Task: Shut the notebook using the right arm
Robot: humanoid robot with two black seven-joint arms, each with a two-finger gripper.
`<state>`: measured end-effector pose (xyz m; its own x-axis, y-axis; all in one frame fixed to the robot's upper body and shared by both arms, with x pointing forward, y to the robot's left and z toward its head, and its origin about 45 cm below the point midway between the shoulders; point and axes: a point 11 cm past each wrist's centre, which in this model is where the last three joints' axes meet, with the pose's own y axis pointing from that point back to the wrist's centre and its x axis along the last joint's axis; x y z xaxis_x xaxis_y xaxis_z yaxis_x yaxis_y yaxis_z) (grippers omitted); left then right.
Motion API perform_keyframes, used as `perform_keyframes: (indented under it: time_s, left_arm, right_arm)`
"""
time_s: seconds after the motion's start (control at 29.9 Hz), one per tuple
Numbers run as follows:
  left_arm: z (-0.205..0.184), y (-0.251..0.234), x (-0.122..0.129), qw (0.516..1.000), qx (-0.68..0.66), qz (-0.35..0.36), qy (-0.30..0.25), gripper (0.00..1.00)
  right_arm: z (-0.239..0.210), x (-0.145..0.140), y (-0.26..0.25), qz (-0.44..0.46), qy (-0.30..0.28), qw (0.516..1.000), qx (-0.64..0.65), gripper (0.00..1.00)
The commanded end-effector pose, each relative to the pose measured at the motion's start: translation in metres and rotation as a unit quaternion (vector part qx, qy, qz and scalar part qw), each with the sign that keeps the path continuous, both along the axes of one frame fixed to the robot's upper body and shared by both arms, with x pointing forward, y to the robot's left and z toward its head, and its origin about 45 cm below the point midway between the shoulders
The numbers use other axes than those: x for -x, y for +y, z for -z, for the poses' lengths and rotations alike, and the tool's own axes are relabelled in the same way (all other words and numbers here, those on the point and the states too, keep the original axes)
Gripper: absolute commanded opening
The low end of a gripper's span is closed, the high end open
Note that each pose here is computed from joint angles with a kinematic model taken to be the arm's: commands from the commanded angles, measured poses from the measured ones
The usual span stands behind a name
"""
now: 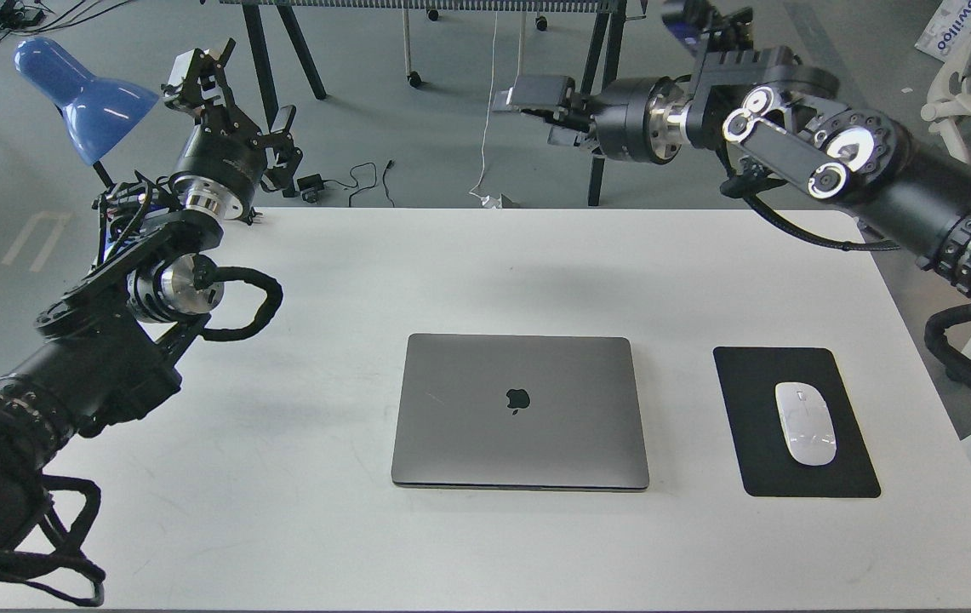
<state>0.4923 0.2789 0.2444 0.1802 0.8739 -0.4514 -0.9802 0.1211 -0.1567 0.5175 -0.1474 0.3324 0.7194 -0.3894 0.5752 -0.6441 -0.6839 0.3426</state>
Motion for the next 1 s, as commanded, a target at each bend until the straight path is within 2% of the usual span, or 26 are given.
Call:
perform_keyframes:
  time_s: [0.0,0.2,0.47,0.77,0.97]
  left_arm:
    - [0.0,0.0,0.0,1.0,0.0,0.0,0.0,1.0]
    - [0.0,0.0,0.0,1.0,0.0,0.0,0.0,1.0]
    - [-0.001,-0.002,-0.001,1.0,0.002,0.001,-0.001,1.0]
    - [-0.002,-0.002,-0.001,1.0,0.002,0.001,-0.002,1.0]
    - [-0.002,-0.002,-0.001,1.0,0.003,0.0,-0.002,1.0]
  right_arm:
    - [-0.016,-0.016,-0.031,0.076,0.001,0.991,-0.112,1.0]
    - [-0.009,-0.022,-0.058,0.172,0.026,0.94,-0.294,1.0]
    - [0.014,-0.021,-0.097,0.25,0.074,0.856,-0.446,1.0]
    - [0.024,-0.013,-0.121,0.26,0.095,0.798,-0.535,1.0]
    - [0.051,-0.003,-0.127,0.265,0.113,0.787,-0.546,1.0]
